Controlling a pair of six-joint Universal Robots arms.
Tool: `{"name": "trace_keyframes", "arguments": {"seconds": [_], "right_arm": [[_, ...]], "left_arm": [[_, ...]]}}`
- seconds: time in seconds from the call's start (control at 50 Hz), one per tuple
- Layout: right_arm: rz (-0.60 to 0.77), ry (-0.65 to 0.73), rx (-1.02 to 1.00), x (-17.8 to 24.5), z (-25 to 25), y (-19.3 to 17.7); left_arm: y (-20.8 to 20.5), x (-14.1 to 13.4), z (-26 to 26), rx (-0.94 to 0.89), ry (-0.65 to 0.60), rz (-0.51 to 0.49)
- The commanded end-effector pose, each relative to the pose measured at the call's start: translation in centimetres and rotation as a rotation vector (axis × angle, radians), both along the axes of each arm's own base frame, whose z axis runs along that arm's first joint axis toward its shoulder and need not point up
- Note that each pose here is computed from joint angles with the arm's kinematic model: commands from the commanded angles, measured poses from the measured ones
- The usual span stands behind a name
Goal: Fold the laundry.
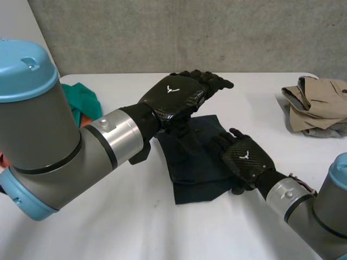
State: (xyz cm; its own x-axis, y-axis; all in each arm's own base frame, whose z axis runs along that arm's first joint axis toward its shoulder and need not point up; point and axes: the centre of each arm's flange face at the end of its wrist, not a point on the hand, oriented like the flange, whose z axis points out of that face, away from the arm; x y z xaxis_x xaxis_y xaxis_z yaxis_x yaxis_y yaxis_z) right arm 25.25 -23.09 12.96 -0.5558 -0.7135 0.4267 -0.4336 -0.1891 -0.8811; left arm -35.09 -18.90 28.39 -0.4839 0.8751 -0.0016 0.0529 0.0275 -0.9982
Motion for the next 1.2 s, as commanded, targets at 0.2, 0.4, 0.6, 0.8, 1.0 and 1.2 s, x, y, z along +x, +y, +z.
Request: {"name": "trace_keyframes", "arguments": {"seconds": [0.2,0.4,0.6,0.8,1.0,1.2], "right_arm": [[-0.014,-0.009,-0.082,2.4,-3.3,-2.5],[0.014,-0.039,-0.13,4.5,-2.6,-2.9],[-0.031,-0.117,-0.132,5.5,-1.7,-4.8],[-0.098,-0.236,-0.222,6.6,2.1,-9.1],[-0.232,-0.481,-0.437,3.4,14.1,-15.7],[-0.388,-0.522,-0.612,-10.5,19.8,-23.7]], "left_arm": [[-0.8,-0.1,-0.7,-0.01,0.011,0.043],[-0.8,-0.1,-0.7,-0.012,0.014,0.043],[-0.9,0.0,-0.9,0.002,0.014,0.047],[-1.5,0.2,-0.5,-0.015,0.034,0.062],[-2.2,0.7,0.8,-0.033,0.07,0.082],[-2.2,0.6,1.2,-0.044,0.078,0.081]]}}
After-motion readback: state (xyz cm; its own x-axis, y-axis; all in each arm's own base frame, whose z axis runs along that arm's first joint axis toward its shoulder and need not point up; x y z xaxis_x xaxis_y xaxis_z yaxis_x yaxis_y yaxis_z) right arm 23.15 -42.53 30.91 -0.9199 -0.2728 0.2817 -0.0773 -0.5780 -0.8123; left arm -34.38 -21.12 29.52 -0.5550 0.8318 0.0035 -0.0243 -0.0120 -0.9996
